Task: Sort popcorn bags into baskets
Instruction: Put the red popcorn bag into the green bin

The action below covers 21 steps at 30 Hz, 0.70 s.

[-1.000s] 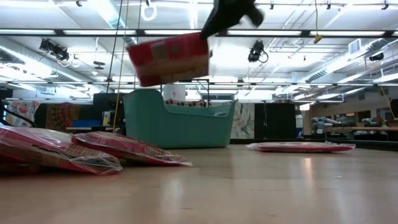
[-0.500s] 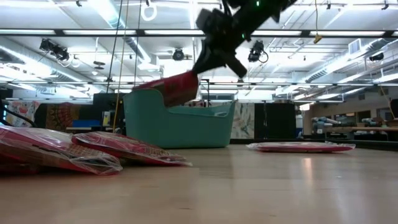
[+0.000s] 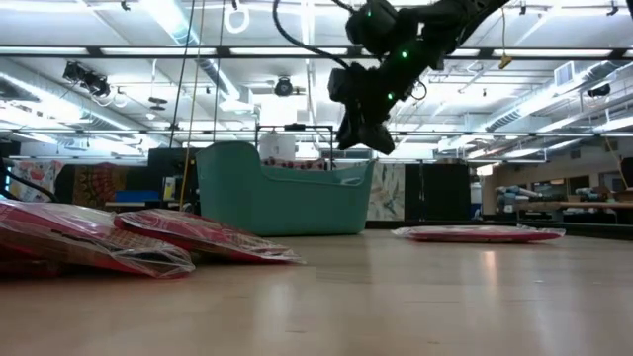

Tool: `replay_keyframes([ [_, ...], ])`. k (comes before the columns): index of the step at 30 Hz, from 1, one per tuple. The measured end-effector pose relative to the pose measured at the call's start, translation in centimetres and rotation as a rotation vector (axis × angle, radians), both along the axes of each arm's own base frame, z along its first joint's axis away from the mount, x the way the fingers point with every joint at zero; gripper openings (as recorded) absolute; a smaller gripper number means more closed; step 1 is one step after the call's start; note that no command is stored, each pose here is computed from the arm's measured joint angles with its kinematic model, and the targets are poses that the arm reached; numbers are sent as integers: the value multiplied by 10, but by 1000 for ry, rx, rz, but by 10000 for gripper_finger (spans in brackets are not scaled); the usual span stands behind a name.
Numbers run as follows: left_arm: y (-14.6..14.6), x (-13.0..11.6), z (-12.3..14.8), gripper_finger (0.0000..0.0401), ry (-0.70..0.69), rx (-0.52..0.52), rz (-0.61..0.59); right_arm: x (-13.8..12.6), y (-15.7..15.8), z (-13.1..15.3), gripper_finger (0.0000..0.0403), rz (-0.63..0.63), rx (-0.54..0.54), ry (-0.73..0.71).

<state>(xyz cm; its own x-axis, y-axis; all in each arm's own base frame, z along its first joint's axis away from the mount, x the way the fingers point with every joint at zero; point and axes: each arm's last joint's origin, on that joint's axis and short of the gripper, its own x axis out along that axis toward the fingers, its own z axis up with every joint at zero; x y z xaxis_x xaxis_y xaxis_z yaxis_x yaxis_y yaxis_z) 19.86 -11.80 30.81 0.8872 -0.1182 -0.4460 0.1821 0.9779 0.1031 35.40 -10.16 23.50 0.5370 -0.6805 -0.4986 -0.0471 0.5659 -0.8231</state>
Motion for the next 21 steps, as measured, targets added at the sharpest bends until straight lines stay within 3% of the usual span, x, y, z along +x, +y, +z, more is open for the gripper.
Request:
replay_keyframes([
  [4, 0, 0, -1, 243, 13, -15, 11, 3, 24, 8, 136, -147, -105, -33],
  [7, 1, -2, -5, 243, 56, -30, 26, 3, 53, 4, 138, -105, -110, 20],
  [14, 0, -3, -32, 243, 294, -6, 56, 0, 113, -3, 137, -76, 44, -92],
  [21, -17, 7, -66, 243, 519, 13, -5, -8, 166, -4, 137, -83, 206, -267],
])
